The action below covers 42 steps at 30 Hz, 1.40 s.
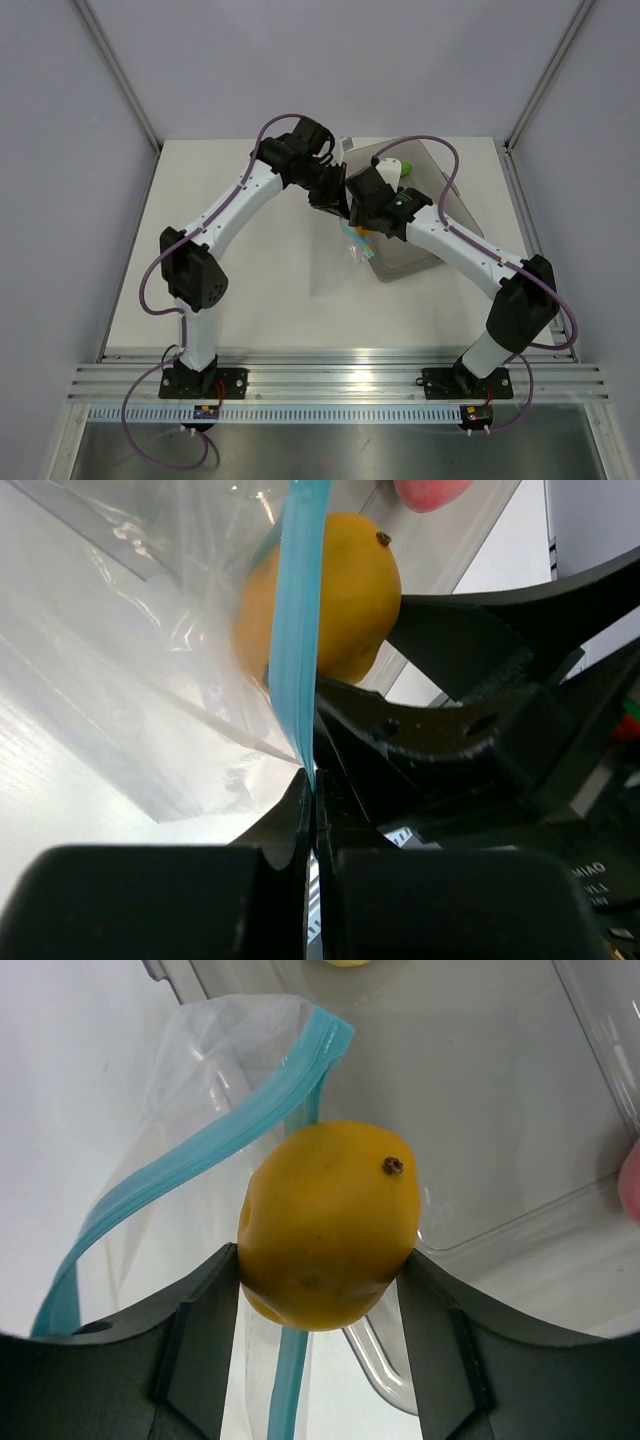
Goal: Place the food in the zip-top bag and seal the zipper
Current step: Place the fake fruit in the bin.
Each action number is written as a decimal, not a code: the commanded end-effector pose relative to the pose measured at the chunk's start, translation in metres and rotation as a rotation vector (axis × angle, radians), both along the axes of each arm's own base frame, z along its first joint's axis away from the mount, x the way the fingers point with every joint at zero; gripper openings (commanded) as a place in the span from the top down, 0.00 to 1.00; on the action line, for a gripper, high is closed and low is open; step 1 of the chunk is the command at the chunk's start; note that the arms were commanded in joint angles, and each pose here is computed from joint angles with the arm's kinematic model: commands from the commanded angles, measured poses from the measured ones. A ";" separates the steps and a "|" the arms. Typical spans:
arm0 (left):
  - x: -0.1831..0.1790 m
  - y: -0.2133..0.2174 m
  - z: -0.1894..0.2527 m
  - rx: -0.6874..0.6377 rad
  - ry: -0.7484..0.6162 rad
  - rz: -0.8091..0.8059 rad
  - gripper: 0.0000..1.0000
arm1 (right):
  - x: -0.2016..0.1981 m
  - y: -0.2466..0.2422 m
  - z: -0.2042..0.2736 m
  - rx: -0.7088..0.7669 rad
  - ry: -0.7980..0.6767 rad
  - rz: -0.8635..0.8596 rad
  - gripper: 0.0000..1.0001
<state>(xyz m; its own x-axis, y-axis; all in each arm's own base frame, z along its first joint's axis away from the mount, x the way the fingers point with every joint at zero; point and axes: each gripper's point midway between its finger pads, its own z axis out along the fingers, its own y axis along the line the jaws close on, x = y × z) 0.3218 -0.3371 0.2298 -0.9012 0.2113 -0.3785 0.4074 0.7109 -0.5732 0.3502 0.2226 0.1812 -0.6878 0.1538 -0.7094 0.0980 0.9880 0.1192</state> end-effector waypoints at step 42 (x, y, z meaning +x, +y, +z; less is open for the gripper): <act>0.004 0.010 0.019 -0.065 -0.048 0.026 1.00 | 0.026 -0.062 -0.063 0.045 0.174 -0.053 0.69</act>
<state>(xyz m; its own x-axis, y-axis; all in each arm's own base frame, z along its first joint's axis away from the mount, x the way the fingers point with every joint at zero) 0.3222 -0.3233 0.2260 -0.9054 0.1995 -0.3748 0.3969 0.7109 -0.5806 0.3824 0.1522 0.1474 -0.7287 0.2803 -0.6249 0.2185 0.9599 0.1757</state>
